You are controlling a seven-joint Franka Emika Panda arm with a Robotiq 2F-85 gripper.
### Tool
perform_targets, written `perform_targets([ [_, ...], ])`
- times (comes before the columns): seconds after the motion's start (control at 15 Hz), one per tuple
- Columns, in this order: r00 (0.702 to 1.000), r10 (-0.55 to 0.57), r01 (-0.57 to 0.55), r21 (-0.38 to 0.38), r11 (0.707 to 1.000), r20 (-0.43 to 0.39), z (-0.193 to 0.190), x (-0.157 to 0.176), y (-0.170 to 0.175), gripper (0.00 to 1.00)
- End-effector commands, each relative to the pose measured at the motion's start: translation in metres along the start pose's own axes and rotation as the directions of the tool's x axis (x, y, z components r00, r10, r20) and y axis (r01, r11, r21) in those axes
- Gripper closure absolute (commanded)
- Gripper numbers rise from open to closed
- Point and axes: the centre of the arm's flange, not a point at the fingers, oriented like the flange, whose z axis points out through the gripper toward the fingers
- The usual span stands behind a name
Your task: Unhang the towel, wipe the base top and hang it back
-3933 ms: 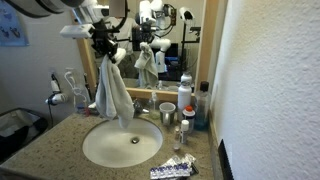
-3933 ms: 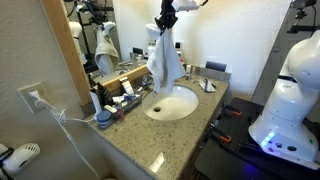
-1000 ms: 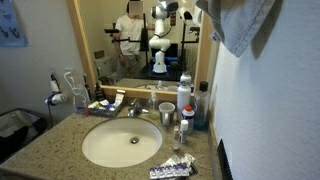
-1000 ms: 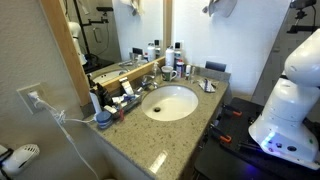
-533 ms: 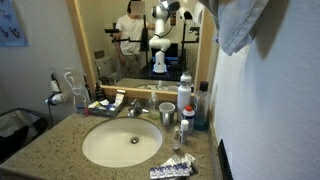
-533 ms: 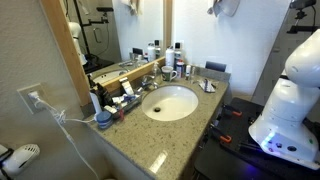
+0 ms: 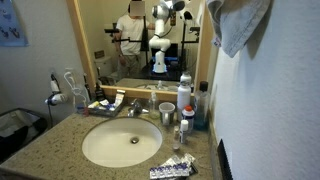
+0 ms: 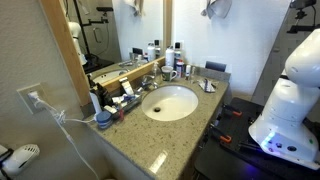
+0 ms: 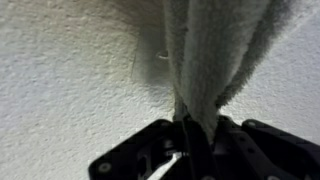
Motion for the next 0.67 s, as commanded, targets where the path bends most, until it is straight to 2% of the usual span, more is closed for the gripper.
perform_targets([
  [0.0,0.999,-0.013,0.013,0.009,1.0,-0.03,0.015,0.013,-0.001,0.96],
  [0.33,0.999,-0.039,0.038,-0.026,0.999,-0.018,0.027,0.014,0.008,0.96],
  [0.6,0.995,-0.099,0.099,-0.034,0.995,0.009,0.04,-0.001,0.005,0.96],
])
